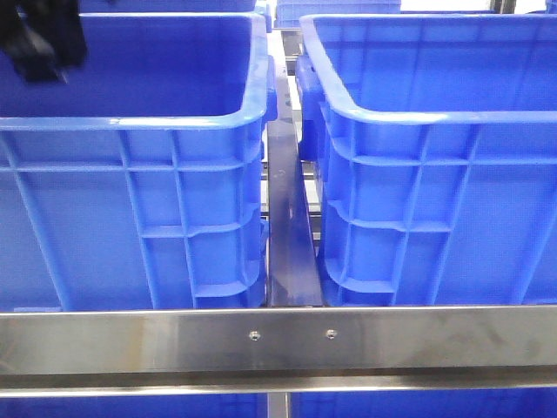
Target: Pick red and yellow buttons and place in box
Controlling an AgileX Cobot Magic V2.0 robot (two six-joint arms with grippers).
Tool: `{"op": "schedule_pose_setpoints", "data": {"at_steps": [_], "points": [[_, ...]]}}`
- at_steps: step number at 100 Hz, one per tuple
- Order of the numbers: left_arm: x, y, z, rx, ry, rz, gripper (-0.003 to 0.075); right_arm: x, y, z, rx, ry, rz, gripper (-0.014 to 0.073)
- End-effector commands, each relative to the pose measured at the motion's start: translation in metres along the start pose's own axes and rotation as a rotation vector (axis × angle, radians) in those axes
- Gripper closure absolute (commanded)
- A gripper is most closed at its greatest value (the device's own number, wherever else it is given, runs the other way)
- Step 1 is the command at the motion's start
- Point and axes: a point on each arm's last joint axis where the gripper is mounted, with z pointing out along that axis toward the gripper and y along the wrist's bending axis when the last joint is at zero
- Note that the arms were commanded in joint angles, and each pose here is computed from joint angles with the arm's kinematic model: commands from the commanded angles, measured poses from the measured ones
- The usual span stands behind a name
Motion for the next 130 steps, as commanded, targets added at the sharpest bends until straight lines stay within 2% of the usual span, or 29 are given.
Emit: {"op": "schedule_pose_setpoints", "data": {"at_steps": [1, 20, 41, 65, 78, 87, 108, 116, 130], "points": [[-0.014, 0.001, -0.049, 0.063, -0.139, 0.048, 0.0739, -0.009, -0.001, -0.002, 0.009, -0.102, -0.010, 0.0663], [-0.007, -0.005, -0.105, 0.205, -0.223, 0.172, 0.0739, -0.009, -0.001, -0.002, 0.009, -0.102, -0.010, 0.0663], [0.011, -0.012, -0.144, 0.346, -0.233, 0.341, 0.0739, -0.009, -0.001, -0.002, 0.009, -0.102, -0.010, 0.0663], [0.026, -0.018, -0.156, 0.431, -0.172, 0.500, 0.0739, -0.011, -0.001, -0.002, 0.011, -0.125, -0.010, 0.0663], [0.027, -0.018, -0.156, 0.437, -0.159, 0.513, 0.0739, -0.018, -0.002, -0.003, 0.017, -0.194, -0.010, 0.0663], [0.027, -0.018, -0.156, 0.437, -0.159, 0.513, 0.0739, -0.029, -0.002, -0.004, 0.015, -0.195, -0.001, 0.0663], [0.026, -0.019, -0.157, 0.440, -0.170, 0.511, 0.0739, -0.086, -0.005, -0.009, -0.010, -0.061, 0.105, 0.0663], [0.026, -0.019, -0.157, 0.440, -0.172, 0.512, 0.0739, -0.111, -0.003, -0.009, -0.041, 0.045, 0.166, 0.0663], [0.026, -0.019, -0.157, 0.440, -0.172, 0.512, 0.0739, -0.143, -0.001, 0.000, -0.084, 0.220, 0.202, 0.0663]]}}
